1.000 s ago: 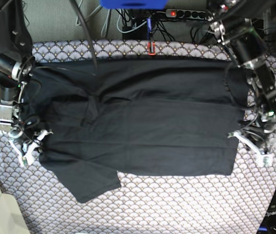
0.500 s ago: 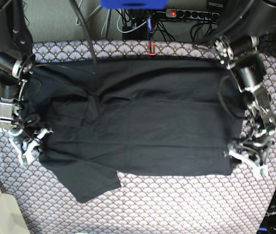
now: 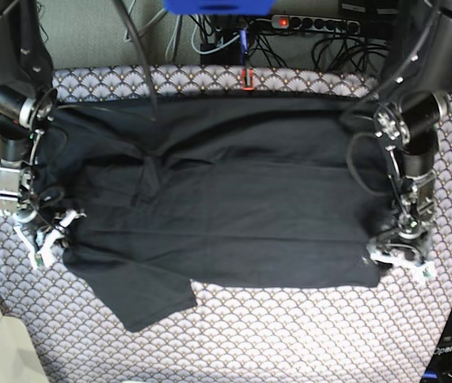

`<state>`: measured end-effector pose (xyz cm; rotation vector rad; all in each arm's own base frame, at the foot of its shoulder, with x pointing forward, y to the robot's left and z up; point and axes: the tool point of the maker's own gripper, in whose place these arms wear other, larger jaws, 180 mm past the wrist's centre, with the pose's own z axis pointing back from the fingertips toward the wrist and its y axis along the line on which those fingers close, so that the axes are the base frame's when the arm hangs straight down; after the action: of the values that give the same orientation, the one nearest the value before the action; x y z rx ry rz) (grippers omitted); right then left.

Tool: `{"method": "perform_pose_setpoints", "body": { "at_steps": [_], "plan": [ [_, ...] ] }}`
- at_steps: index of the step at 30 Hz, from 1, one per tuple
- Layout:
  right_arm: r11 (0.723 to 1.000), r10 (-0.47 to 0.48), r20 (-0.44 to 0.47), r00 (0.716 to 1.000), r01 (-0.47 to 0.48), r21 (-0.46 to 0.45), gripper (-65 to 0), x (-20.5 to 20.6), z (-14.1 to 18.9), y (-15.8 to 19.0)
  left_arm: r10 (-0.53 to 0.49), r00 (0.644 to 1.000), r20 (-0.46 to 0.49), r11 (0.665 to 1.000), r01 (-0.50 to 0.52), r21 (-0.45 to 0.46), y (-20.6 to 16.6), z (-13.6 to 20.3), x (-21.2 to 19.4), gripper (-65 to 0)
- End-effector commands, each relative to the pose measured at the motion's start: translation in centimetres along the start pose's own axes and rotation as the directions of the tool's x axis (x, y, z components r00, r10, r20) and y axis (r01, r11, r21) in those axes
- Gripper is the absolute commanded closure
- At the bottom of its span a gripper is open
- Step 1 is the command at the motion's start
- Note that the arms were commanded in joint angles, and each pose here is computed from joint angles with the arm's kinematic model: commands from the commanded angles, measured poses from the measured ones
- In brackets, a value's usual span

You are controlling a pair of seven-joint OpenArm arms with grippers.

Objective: Fold the T-shirt properly
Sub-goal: 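Release the left gripper and grasp the shirt's opposite side edge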

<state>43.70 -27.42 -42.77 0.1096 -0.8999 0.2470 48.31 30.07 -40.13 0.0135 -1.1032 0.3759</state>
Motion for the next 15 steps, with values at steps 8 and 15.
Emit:
{"method": "perform_pose_setpoints", "body": {
  "at_steps": [8,15],
  "plan": [
    [1.000,0.019,0.010,1.000,-0.019,-0.022,0.0,1.4,0.3,-1.1,-0.090,0.993,0.074,0.993,0.095,-0.063,-3.3,-0.6,2.9,-40.4],
    [1.000,0.019,0.010,1.000,-0.018,-0.020,0.0,1.4,0.3,-1.1,-0.094,0.993,0.070,0.995,0.096,-0.027,-2.5,-0.6,2.8,-40.4]
  ]
}}
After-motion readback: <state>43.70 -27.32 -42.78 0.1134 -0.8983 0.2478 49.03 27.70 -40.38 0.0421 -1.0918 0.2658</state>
